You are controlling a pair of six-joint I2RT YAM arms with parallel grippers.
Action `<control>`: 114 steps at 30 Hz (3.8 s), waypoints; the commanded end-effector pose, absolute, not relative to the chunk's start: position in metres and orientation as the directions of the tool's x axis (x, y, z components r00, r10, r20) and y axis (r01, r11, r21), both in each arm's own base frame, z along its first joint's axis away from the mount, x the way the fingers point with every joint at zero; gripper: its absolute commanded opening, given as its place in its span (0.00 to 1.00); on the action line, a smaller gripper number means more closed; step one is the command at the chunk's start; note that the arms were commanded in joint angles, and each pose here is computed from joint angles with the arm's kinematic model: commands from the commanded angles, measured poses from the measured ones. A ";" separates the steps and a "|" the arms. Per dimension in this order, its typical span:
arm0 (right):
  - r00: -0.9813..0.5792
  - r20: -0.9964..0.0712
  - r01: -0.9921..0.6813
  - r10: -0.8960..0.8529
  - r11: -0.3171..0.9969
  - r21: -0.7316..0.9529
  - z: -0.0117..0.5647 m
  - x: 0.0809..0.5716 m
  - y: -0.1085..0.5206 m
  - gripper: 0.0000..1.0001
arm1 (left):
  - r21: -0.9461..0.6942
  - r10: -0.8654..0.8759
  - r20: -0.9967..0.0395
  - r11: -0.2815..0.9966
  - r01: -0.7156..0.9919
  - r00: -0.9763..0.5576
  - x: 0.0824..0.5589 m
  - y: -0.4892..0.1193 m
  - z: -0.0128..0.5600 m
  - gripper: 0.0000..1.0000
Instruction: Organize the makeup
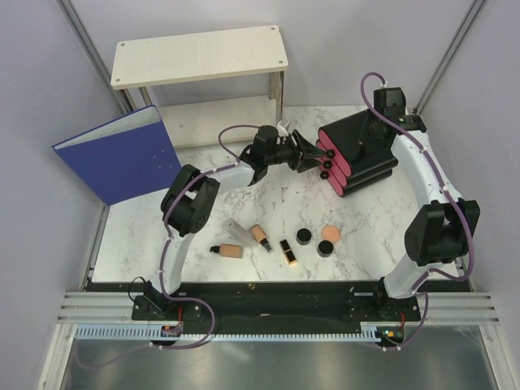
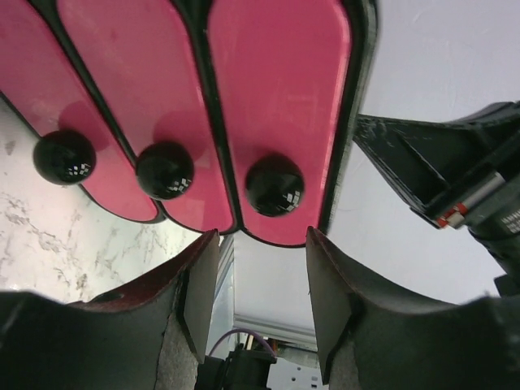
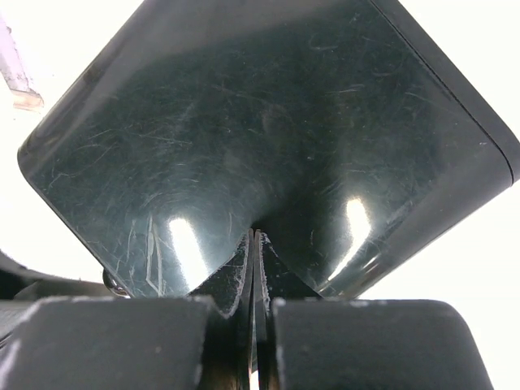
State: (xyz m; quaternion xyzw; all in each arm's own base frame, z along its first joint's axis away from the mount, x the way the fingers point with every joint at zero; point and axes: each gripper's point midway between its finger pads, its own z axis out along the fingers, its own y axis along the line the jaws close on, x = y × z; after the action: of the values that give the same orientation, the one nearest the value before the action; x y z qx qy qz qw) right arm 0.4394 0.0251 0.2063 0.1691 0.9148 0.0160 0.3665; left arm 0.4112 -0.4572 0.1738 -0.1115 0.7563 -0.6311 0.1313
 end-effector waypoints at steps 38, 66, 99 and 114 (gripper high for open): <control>-0.802 -0.506 0.287 0.317 0.948 0.140 0.153 0.411 0.035 0.00 | -0.991 -0.277 -0.055 0.130 0.020 -0.959 0.393 -0.457 0.165 0.02; -0.827 -0.467 0.267 0.313 0.950 0.164 0.137 0.396 0.042 0.00 | -0.964 -0.243 -0.202 0.220 0.149 -0.949 0.377 -0.388 0.161 0.67; -0.883 -0.377 0.185 0.280 0.945 0.269 0.109 0.378 0.067 0.00 | -0.177 0.066 -0.255 0.978 0.114 -0.965 0.196 -0.138 0.102 0.84; -0.901 -0.343 0.170 0.267 0.943 0.287 0.095 0.365 0.072 0.00 | -0.146 0.316 -0.339 0.913 0.382 -0.886 0.178 -0.155 0.136 0.82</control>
State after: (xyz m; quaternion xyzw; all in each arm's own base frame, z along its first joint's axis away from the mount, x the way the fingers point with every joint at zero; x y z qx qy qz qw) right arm 0.4474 0.0818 0.2009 0.0989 0.8897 0.1824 0.4067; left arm 0.1688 -0.1476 0.1115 0.0963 0.9805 -0.1215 0.1207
